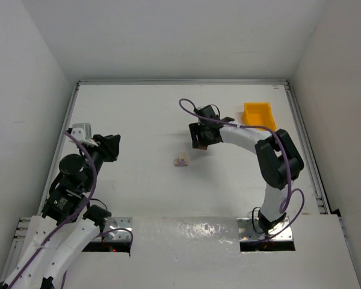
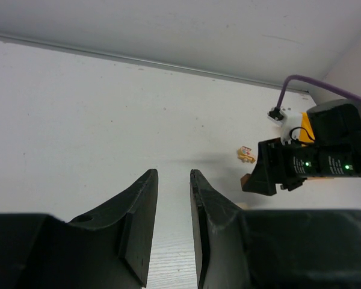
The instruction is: Build the wood block tower
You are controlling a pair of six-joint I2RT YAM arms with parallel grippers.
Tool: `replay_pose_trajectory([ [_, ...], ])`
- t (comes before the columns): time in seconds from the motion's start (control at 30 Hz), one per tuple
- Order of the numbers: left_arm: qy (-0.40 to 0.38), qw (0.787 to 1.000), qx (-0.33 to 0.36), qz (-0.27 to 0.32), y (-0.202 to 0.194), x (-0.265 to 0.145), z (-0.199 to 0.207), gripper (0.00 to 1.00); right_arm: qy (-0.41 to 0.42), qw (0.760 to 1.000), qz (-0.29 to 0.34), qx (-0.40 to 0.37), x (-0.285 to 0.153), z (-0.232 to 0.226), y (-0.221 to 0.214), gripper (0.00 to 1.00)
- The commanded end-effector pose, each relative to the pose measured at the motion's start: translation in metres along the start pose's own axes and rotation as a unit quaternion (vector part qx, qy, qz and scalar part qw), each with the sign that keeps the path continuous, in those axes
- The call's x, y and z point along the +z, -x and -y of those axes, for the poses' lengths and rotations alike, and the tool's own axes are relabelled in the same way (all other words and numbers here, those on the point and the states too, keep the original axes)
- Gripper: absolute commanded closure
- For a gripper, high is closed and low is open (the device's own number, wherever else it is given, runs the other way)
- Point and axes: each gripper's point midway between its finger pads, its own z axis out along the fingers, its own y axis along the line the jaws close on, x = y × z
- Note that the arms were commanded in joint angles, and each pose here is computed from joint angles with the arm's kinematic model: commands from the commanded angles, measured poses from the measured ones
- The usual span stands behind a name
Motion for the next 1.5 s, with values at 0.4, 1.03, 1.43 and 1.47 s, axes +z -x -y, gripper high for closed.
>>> replay_pose_trajectory([
  [0.4,-0.003,1.0,0.005,0.009,0.005,0.008,0.002,0.74,0.035,0.997,0.039,-0.055,-0.052,-0.029,-0.016,0.43],
  [1.03,-0.004,1.0,0.005,0.009,0.006,0.007,0.002,0.74,0.051,0.996,0.035,-0.064,-0.044,-0.05,-0.013,0.43],
  [1.43,-0.005,1.0,0.004,0.011,0.006,0.007,0.002,0.74,0.057,0.996,0.037,-0.065,-0.043,-0.054,-0.011,0.43],
  [1.47,-0.004,1.0,0.004,0.01,0.006,0.007,0.002,0.74,0.057,0.996,0.037,-0.065,-0.043,-0.055,-0.011,0.43],
])
